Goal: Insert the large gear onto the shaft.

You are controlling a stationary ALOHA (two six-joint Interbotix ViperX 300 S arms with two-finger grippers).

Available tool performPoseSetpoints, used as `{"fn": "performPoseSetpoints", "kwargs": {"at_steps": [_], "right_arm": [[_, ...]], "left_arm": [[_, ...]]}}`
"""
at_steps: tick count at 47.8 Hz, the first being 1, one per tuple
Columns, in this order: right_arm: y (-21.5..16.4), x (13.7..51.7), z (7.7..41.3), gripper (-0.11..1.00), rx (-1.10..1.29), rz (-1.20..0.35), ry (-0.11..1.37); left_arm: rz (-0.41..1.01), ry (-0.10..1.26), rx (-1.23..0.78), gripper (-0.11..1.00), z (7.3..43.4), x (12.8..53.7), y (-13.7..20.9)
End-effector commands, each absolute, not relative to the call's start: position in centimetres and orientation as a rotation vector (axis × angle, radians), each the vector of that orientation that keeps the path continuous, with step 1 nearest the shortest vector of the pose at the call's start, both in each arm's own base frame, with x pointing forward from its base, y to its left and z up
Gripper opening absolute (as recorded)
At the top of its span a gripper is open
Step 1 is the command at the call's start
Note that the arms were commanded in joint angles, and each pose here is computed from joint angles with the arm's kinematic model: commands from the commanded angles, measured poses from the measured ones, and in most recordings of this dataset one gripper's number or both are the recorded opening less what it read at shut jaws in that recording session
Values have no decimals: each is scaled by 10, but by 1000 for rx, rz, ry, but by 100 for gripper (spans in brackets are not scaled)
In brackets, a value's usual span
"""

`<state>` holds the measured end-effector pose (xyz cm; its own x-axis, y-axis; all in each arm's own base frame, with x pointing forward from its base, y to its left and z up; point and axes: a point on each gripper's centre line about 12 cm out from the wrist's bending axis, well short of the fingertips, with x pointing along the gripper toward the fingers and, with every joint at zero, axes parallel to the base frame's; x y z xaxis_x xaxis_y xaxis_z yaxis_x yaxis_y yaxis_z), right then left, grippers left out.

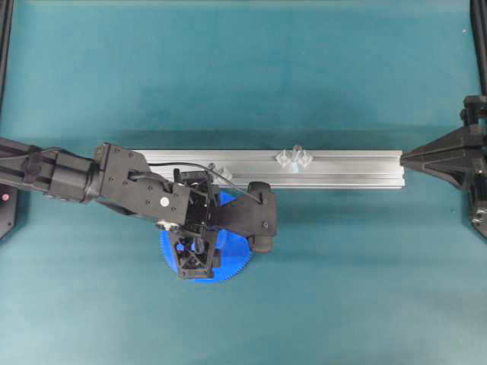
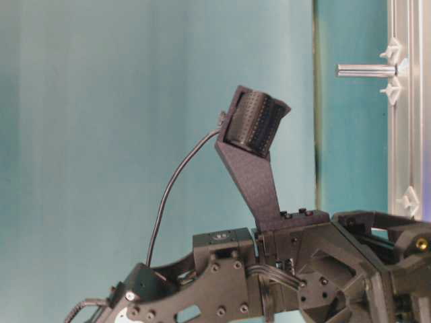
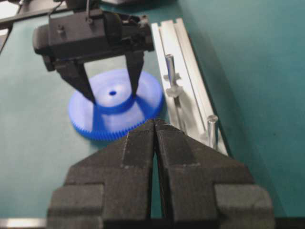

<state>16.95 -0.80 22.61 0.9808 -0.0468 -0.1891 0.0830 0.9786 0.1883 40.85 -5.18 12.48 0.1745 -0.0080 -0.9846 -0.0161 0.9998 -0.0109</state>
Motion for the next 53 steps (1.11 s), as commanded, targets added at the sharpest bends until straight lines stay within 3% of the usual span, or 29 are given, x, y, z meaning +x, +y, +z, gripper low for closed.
{"fn": "performPoseSetpoints", "kwargs": {"at_steps": [1, 25, 40, 53], "right_arm": [[-8, 171, 231, 7, 207, -67, 163], [-8, 169, 232, 7, 207, -66, 159], [-8, 169, 232, 7, 204, -66, 160], [-8, 168, 231, 7, 206, -66, 165]], "left_arm": [[0, 1331, -24, 76, 158, 417, -52], [-48, 1327, 48, 76, 236, 438, -47], [-37, 1277, 73, 76, 283, 452, -11], [-39, 1224, 126, 76, 301, 465, 25]]}}
